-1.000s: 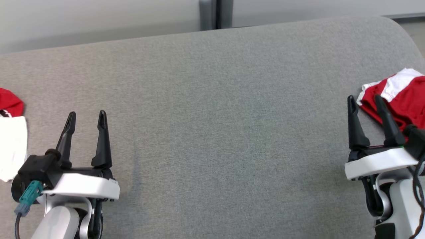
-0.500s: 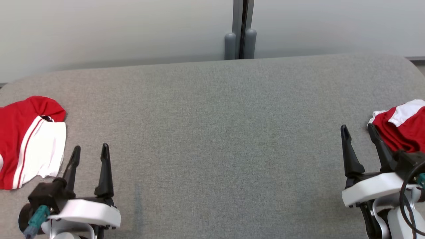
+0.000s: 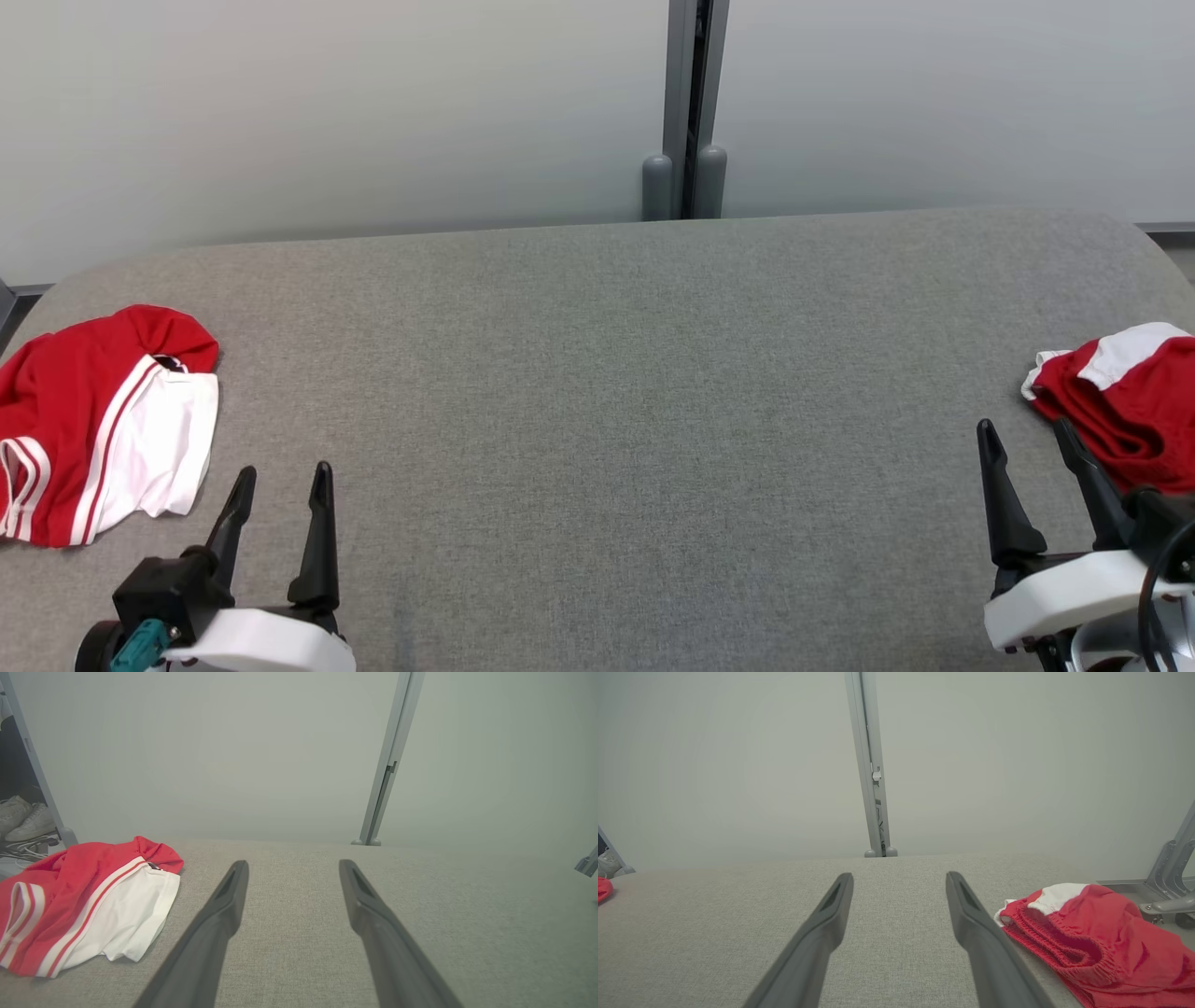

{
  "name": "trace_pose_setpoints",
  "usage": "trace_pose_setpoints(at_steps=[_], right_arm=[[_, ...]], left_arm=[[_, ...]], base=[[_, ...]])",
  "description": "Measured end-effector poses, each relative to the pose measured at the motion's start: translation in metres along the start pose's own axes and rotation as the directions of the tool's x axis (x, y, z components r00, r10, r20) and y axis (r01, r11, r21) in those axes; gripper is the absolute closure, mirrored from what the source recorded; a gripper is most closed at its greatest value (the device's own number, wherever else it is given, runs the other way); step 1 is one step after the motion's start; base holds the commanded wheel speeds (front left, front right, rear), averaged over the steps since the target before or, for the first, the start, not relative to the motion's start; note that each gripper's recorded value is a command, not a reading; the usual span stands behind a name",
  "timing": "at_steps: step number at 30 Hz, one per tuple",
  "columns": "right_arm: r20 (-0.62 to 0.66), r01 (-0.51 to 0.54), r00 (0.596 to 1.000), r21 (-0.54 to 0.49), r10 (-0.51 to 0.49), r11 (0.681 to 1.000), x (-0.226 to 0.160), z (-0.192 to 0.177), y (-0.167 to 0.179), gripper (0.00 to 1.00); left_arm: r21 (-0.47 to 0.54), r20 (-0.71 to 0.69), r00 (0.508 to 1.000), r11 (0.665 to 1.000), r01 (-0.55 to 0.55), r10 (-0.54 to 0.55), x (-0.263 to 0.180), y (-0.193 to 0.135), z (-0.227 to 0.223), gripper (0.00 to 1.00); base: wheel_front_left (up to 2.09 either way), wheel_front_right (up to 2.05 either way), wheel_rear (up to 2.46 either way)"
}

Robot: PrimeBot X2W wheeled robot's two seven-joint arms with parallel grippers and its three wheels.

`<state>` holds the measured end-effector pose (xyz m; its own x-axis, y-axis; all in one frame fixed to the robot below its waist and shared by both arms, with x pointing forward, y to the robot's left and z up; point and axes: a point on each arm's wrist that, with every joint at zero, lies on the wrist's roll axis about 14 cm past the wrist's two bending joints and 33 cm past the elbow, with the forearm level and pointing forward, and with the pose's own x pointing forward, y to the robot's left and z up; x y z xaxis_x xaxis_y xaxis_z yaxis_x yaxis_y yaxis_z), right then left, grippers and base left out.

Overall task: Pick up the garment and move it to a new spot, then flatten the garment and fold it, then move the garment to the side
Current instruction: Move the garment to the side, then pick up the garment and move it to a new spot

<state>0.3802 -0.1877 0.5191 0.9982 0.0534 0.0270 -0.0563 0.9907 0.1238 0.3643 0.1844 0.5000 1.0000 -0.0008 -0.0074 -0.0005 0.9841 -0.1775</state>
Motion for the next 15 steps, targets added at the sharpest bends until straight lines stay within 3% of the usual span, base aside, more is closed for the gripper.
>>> trace_pose_setpoints(at_steps=[15], right_arm=[[-0.006, 0.021, 1.0, -0.022, -0.021, 1.0, -0.021, 0.008, -0.005, 0.0]], left_arm=[[0.015, -0.02, 1.0, 1.0, -0.003, 0.003, -0.014, 0.002, -0.003, 0.0]], base=[[0.0, 0.0, 0.0]])
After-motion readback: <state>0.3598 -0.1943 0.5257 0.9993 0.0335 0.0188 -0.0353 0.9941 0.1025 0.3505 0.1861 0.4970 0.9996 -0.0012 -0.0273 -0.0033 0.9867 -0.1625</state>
